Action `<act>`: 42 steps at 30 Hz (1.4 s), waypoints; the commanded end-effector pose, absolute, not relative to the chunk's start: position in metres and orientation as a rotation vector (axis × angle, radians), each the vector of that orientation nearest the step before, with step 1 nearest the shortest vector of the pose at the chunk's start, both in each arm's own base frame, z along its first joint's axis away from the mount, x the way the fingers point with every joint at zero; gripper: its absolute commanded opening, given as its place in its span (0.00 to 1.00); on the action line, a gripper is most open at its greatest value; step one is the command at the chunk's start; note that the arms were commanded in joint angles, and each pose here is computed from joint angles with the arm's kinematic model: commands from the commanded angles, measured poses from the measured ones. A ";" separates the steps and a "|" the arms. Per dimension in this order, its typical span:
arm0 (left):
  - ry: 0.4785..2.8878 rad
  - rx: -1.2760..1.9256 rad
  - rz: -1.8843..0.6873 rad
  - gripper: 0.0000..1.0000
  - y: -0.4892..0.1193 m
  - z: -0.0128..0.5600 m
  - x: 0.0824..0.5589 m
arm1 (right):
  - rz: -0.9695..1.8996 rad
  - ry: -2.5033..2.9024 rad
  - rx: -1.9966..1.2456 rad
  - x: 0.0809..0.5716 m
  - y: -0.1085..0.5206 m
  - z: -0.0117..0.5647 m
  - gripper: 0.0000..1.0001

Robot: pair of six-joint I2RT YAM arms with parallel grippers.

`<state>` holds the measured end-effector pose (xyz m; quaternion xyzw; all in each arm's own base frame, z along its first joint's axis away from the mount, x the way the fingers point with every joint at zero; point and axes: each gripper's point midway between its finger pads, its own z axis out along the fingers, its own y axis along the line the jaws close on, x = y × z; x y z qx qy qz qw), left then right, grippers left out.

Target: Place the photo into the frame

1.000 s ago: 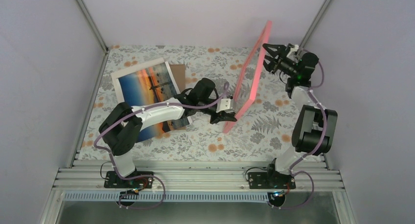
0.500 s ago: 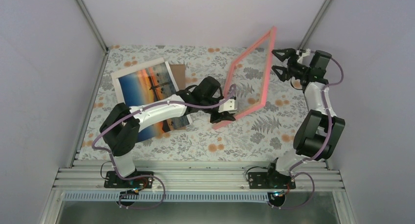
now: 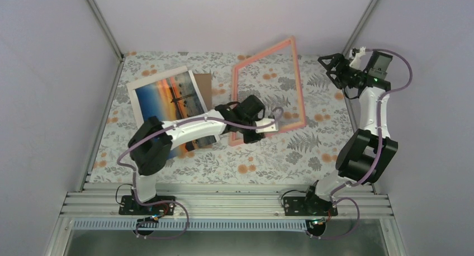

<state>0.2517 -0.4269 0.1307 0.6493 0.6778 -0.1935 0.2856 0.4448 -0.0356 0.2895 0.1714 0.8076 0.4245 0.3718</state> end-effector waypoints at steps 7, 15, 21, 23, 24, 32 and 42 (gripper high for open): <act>2.034 1.866 -0.307 0.02 -0.450 0.066 0.233 | 1.041 2.042 0.061 0.427 -0.009 0.326 1.00; 2.117 1.887 -0.359 0.07 -0.462 0.035 0.220 | 1.290 2.048 0.042 0.417 0.013 0.308 0.97; 2.057 1.852 -0.458 0.49 -0.468 0.061 0.218 | 1.506 2.007 0.055 0.404 0.026 0.298 0.81; 2.018 1.826 -0.531 0.63 -0.471 0.082 0.219 | 1.596 1.990 0.068 0.398 0.030 0.293 0.77; 2.005 1.804 -0.560 0.68 -0.471 0.093 0.221 | 1.633 1.986 0.079 0.395 0.032 0.291 0.75; 1.887 1.522 -0.688 1.00 -0.424 0.193 0.265 | 1.662 1.996 0.066 0.386 0.040 0.276 0.73; 2.069 1.048 -0.443 1.00 -0.270 0.214 0.356 | 1.381 2.146 -0.187 0.395 0.091 0.245 0.73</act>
